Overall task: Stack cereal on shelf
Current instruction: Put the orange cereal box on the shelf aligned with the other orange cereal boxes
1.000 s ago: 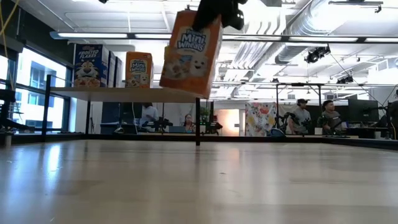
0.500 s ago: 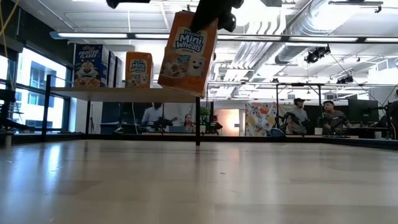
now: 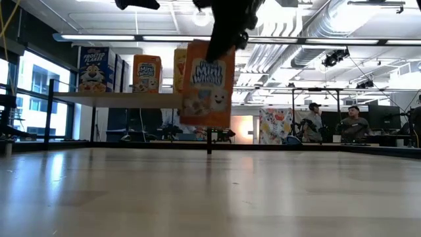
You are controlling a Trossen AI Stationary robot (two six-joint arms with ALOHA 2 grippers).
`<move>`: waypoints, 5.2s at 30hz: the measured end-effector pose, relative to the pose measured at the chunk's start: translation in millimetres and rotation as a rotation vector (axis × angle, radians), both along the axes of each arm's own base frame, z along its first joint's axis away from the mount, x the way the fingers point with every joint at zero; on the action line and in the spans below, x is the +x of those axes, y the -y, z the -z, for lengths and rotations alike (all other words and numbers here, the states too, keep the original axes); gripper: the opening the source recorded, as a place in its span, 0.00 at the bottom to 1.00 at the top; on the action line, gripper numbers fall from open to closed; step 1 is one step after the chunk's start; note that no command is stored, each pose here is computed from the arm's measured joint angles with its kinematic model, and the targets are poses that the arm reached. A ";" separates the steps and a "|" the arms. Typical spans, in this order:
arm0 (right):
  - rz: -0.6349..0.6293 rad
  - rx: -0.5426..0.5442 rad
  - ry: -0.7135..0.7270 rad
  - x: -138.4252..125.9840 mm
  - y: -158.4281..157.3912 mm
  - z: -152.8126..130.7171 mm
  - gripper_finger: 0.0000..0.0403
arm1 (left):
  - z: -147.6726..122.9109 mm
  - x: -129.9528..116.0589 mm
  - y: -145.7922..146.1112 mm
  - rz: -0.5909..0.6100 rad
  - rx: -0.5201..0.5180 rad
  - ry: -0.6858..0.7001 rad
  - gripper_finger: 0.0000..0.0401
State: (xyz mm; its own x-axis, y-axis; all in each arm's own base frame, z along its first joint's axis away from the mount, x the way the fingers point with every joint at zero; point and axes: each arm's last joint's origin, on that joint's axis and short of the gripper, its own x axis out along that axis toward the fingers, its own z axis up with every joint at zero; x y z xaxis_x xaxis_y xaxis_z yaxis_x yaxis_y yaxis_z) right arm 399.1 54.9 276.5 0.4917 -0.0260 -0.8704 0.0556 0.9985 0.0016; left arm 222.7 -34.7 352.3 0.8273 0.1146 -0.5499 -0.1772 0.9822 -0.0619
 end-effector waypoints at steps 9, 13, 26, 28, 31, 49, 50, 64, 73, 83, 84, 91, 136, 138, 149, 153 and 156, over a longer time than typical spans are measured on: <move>0.000 -0.015 -0.110 5.7 -1.2 26.3 0.31 | 0.5 -0.6 -0.1 0.000 0.001 -0.008 0.78; 0.002 -0.015 -0.126 8.0 -1.5 32.5 0.31 | 1.3 -1.1 -0.2 0.000 0.003 -0.018 0.78; 0.001 -0.036 -0.135 10.0 -1.5 37.7 0.31 | 1.7 -1.6 -0.3 -0.001 0.004 -0.024 0.78; -0.004 -0.039 -0.135 10.0 -1.3 37.7 0.31 | 1.7 -1.6 -0.3 -0.001 0.004 -0.024 0.78; 0.015 -0.052 -0.132 10.0 -1.5 37.7 0.35 | 1.7 -1.6 -0.3 -0.001 0.004 -0.024 0.78; -0.005 -0.024 -0.139 8.3 -4.2 36.2 0.55 | 1.6 -1.5 -0.3 -0.001 0.004 -0.023 0.78; -0.005 -0.024 -0.136 7.7 -4.1 34.6 0.55 | 1.6 -1.5 -0.3 -0.001 0.004 -0.023 0.78; -0.031 -0.038 -0.145 -0.6 -3.6 -31.6 0.55 | 1.5 -1.5 -0.3 -0.001 0.005 -0.022 0.78; -0.035 -0.177 -0.145 -19.0 -14.5 -77.3 0.55 | 6.2 6.4 1.2 0.038 0.064 -0.043 0.78; 0.058 -0.320 -0.031 -59.5 -27.2 -122.2 0.55 | 30.2 42.9 8.3 0.090 0.140 -0.092 0.78; 0.081 -0.335 -0.018 -64.0 -27.3 -126.2 0.55 | 32.8 46.5 9.0 0.095 0.147 -0.094 0.78; 0.203 -0.406 0.058 -95.4 -31.8 -147.8 0.55 | 52.1 67.3 13.0 0.114 0.174 -0.134 0.78; 0.096 -0.053 0.679 -256.7 3.0 -6.9 0.55 | 78.6 94.6 14.2 0.174 0.102 -0.157 0.78; 0.110 -0.029 0.702 -263.8 6.4 3.7 0.55 | 78.4 95.4 10.8 0.172 0.091 -0.154 0.78; 0.116 0.054 0.734 -283.3 14.7 41.7 0.55 | 87.8 106.5 8.8 0.187 0.067 -0.144 0.78; 0.069 0.059 0.733 -284.6 14.2 48.5 0.55 | 96.2 110.6 9.4 0.186 0.067 -0.171 0.78; 0.021 0.066 0.720 -284.5 12.9 56.5 0.55 | 96.3 110.9 7.9 0.171 0.053 -0.169 0.78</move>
State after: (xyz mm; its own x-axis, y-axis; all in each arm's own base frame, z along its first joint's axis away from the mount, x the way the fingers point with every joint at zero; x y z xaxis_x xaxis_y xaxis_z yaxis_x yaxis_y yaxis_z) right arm 114.6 42.0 220.0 0.9438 -0.0003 -0.3304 0.0370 0.9938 0.1049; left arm 333.6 -42.6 256.0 0.7337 0.0133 -0.6793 -0.0116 0.9999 0.0071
